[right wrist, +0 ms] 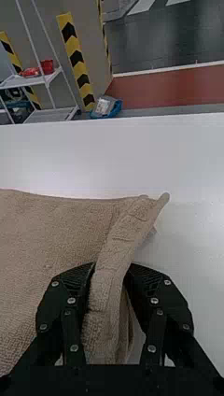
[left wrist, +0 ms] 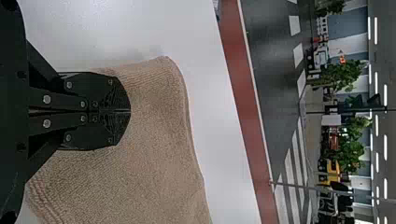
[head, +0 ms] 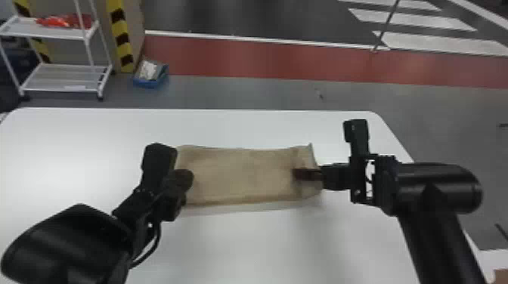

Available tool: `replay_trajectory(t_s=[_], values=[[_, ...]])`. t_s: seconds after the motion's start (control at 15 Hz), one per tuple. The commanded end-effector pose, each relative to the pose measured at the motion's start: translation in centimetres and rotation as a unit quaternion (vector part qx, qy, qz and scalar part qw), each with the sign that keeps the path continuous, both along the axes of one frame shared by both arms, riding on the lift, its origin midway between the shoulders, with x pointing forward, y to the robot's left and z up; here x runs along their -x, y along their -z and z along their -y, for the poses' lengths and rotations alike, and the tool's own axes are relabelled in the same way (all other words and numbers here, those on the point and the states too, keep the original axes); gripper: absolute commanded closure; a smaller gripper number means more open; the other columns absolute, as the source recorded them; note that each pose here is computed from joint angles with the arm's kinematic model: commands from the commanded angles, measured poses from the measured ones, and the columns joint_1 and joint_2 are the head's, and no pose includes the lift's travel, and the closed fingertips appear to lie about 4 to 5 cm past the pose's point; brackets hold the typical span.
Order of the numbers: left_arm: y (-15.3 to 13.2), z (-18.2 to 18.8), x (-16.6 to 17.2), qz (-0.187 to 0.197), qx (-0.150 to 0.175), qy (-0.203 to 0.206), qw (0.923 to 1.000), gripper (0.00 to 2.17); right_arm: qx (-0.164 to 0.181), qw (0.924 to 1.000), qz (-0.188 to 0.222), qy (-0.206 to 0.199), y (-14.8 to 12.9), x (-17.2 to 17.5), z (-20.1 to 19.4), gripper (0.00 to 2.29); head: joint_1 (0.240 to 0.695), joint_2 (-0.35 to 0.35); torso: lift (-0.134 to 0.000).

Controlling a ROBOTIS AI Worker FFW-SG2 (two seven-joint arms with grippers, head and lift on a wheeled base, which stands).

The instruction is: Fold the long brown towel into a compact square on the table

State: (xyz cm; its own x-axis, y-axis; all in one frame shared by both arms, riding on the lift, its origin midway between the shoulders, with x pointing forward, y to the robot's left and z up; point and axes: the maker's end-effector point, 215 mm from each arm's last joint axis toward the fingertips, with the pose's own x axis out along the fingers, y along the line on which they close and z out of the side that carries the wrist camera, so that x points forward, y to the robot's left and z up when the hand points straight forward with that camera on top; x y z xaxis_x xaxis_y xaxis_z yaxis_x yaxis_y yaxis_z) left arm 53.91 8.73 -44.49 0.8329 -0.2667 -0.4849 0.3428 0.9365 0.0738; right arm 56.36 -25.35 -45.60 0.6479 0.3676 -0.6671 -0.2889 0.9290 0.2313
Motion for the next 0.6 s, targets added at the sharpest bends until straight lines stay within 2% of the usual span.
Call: replay_trajectory(t_s=[0.0,0.07,0.53], values=[[0.2,0.0,0.1,-0.003,-0.001,0.0,1.0,1.42,-0.012,0.9999,-0.002,-0.002,-0.1,0.2,-0.2,1.31,0.695,-0.164,-0.128],[0.3,0.0,0.1,-0.005,-0.002,0.001,1.0,1.42,-0.018,0.9998,-0.002,-0.006,0.2,0.6,-0.5,1.33,0.695,-0.164,-0.128],[0.8,1.6,0.7,-0.015,-0.003,0.015,0.9998,1.42,-0.062,0.9955,0.058,-0.043,-6.8,0.4,-5.8,1.33,0.695,-0.139,-0.128]])
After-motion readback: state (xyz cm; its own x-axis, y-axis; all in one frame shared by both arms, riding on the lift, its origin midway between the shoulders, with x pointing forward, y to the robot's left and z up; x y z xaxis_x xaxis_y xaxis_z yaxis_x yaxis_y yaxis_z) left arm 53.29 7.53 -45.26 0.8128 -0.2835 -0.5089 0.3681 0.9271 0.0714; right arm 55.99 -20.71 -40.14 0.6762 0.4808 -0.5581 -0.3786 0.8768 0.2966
